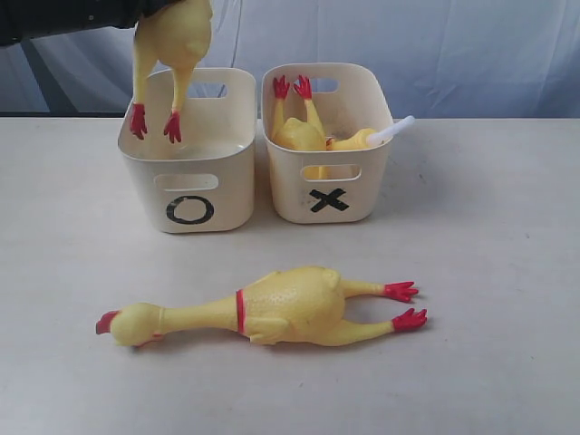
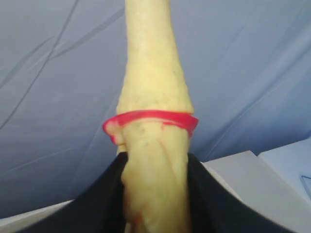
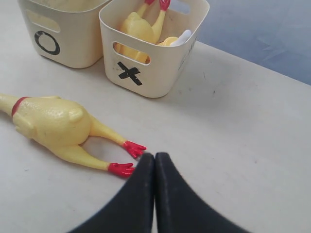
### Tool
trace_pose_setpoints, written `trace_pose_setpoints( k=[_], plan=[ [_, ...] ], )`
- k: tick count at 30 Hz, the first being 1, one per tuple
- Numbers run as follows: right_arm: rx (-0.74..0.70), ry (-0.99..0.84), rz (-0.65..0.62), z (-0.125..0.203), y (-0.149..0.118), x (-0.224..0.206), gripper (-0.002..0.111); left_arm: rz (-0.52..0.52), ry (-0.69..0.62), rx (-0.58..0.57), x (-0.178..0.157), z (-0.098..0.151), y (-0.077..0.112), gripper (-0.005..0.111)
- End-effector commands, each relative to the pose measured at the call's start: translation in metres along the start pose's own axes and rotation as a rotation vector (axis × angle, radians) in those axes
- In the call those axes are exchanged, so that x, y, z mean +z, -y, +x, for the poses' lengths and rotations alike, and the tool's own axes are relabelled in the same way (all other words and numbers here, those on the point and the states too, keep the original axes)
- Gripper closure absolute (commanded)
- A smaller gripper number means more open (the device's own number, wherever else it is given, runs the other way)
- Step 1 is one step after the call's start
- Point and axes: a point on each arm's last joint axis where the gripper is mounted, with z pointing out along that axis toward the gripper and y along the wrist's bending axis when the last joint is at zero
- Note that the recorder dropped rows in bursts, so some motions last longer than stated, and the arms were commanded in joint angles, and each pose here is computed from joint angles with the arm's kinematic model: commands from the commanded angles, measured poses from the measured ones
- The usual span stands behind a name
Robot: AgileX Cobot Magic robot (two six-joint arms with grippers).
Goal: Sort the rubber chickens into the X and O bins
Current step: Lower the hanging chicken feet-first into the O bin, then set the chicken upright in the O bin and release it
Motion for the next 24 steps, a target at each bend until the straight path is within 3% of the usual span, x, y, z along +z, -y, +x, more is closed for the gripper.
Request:
trace_pose_setpoints(
  k=[1,11,24],
  plan=[
    [0.004,0.008,-0.006,0.001,0.000,-0.001,0.109,0.063,-0.002,-0.032,0.004,0.003,0.002,0.107],
    [0.006,0.009,-0.010,0.001,-0.001,-0.001,0.109,0.036,-0.089,-0.051,0.015,0.023,-0.001,0.107],
    [0.006,0.009,-0.010,0.001,-0.001,-0.001,0.109,0.013,-0.246,0.067,0.017,0.044,-0.007,0.107]
  ],
)
